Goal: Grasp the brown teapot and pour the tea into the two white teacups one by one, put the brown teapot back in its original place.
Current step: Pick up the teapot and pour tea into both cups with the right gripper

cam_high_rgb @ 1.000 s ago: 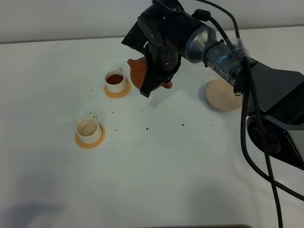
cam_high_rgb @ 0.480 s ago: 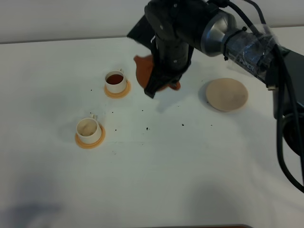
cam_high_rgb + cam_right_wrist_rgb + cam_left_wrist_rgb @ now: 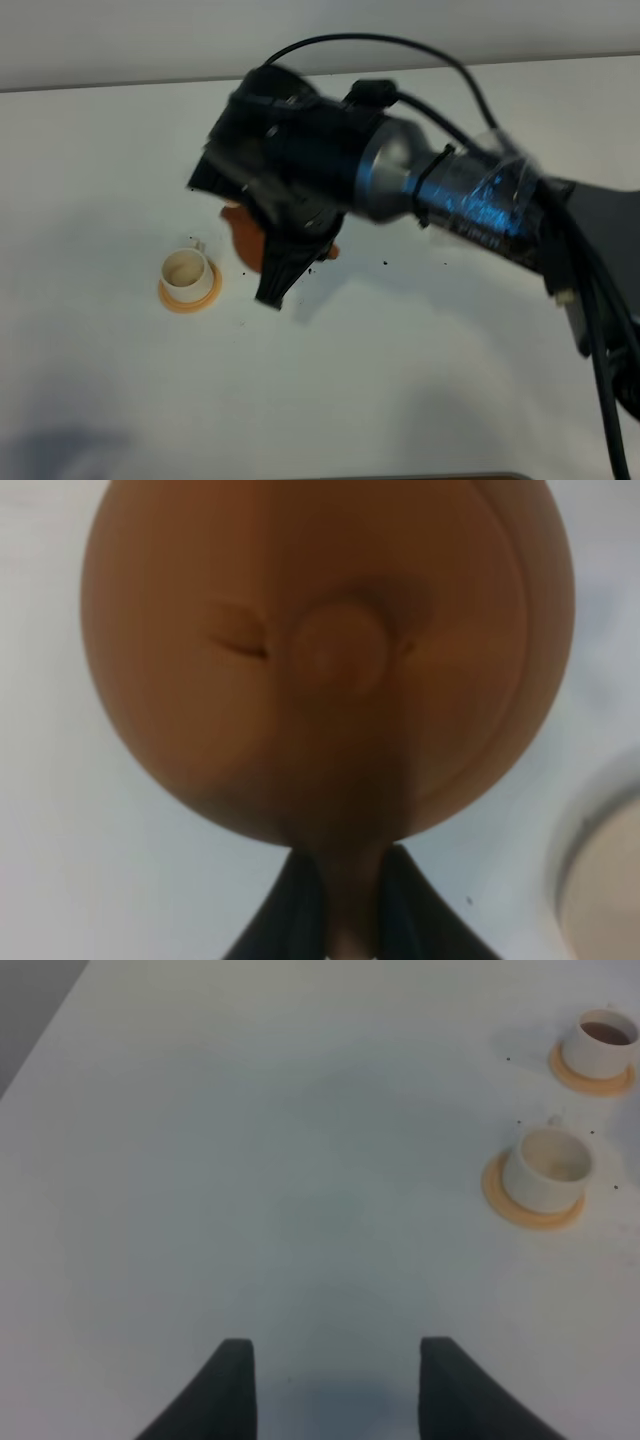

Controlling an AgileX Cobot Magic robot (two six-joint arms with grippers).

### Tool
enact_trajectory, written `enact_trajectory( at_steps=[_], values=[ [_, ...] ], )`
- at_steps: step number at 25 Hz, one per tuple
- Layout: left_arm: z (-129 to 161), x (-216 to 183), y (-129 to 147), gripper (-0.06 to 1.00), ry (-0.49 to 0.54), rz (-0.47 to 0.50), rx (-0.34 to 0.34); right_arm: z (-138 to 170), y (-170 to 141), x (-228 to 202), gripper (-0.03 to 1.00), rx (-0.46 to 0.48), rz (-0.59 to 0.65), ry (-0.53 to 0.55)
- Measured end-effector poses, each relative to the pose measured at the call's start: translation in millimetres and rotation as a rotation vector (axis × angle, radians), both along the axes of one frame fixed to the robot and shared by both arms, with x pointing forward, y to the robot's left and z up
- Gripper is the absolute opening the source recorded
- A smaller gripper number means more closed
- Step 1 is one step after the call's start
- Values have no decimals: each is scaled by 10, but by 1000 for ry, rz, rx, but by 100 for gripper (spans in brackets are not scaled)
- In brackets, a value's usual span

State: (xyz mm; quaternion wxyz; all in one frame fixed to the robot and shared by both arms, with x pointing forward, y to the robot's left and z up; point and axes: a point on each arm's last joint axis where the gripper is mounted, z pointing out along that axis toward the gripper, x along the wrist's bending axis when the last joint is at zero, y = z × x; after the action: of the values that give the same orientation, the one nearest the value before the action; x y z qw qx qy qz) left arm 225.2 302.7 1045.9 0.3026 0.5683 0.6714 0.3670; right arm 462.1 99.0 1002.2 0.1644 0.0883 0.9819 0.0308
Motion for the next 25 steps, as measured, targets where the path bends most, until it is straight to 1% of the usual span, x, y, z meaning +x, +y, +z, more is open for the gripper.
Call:
enact_trajectory(
  at_steps=[4, 7, 11, 17, 20, 25],
  values=[
    [0, 0, 0, 38, 0, 0, 0, -79, 168, -269, 9, -35, 78, -41],
    [0, 0, 0, 38, 0, 1, -2, -174, 228, -343, 9, -67, 104, -66],
    [0, 0, 0, 38, -1, 2, -3, -267, 283, -336, 9, -83, 135, -115],
    [0, 0, 0, 38, -1, 3, -5, -467, 312, -227, 9, -169, 179, -218],
    [0, 0, 0, 38, -1, 4, -6, -478, 313, -186, 9, -194, 196, -266],
    [0, 0, 0, 38, -1, 4, -6, -448, 327, -139, 9, -197, 221, -324]
  ],
)
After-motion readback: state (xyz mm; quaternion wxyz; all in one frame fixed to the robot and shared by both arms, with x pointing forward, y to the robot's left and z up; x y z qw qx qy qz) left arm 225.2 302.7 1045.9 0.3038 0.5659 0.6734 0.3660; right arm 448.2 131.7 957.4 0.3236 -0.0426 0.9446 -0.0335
